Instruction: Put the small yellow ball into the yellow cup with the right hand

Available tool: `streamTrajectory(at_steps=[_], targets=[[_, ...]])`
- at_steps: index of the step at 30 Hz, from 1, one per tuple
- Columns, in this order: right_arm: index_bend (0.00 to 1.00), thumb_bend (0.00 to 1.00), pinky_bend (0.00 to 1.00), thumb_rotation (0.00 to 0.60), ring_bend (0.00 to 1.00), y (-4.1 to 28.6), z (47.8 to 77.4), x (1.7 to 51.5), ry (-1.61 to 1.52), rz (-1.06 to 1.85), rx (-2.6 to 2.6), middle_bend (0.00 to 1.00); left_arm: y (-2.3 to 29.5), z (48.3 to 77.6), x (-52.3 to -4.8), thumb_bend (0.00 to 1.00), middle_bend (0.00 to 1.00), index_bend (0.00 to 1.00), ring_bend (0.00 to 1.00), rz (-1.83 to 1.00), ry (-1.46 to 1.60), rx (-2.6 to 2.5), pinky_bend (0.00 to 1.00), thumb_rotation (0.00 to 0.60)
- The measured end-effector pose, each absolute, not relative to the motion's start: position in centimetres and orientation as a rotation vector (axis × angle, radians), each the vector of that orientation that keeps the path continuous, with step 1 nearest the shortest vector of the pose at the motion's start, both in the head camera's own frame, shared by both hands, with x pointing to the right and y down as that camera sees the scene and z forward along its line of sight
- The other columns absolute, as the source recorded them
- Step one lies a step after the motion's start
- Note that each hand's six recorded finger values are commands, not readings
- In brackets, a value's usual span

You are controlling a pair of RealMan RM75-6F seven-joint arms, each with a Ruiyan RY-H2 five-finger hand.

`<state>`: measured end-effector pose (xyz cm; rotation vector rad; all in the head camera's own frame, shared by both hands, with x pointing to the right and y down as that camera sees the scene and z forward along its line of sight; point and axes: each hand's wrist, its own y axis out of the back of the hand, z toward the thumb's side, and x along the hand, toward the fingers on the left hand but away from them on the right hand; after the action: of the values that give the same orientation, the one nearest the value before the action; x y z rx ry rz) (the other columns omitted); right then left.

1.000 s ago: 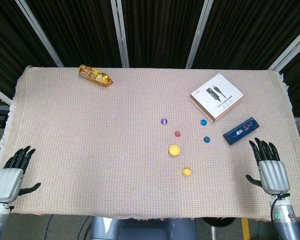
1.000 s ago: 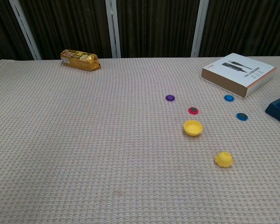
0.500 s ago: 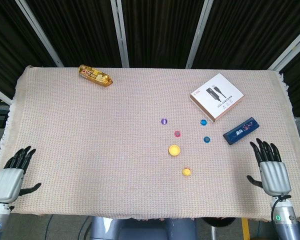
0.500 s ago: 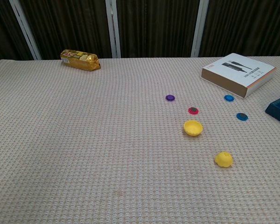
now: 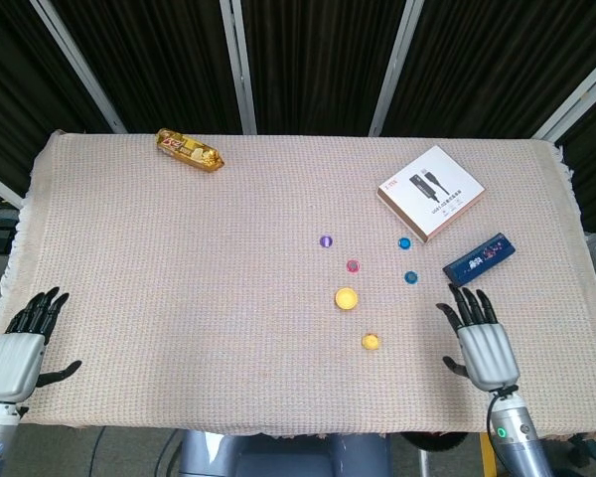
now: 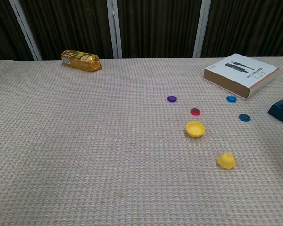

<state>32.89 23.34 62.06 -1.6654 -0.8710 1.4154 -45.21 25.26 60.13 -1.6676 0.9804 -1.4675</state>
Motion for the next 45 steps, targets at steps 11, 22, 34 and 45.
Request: streamTrajectory(at_steps=[11, 22, 34, 45], targets=[[0.28, 0.19, 0.0, 0.6, 0.0, 24.3, 65.5, 26.4, -0.881, 1.388, -1.809, 0.0, 25.3, 60.3, -45.1, 0.0, 0.0, 0.0, 0.0, -1.47, 0.97, -1.679, 0.17, 0.6], [0.3, 0.2, 0.0, 0.6, 0.0, 25.0, 68.2, 23.9, -0.883, 1.415, -1.864, 0.0, 25.2, 60.5, -45.0, 0.0, 0.0, 0.0, 0.0, -1.475, 0.962, -1.691, 0.17, 0.6], [0.32, 0.21, 0.0, 0.6, 0.0, 25.1, 69.6, 21.6, -0.863, 1.426, -1.879, 0.0, 25.2, 60.5, -45.0, 0.0, 0.0, 0.0, 0.0, -1.473, 0.964, -1.699, 0.17, 0.6], [0.36, 0.22, 0.0, 0.6, 0.0, 24.7, 70.4, 22.1, -0.844, 1.446, -1.856, 0.0, 25.3, 60.6, -45.0, 0.0, 0.0, 0.0, 0.0, -1.474, 0.964, -1.706, 0.17, 0.6]])
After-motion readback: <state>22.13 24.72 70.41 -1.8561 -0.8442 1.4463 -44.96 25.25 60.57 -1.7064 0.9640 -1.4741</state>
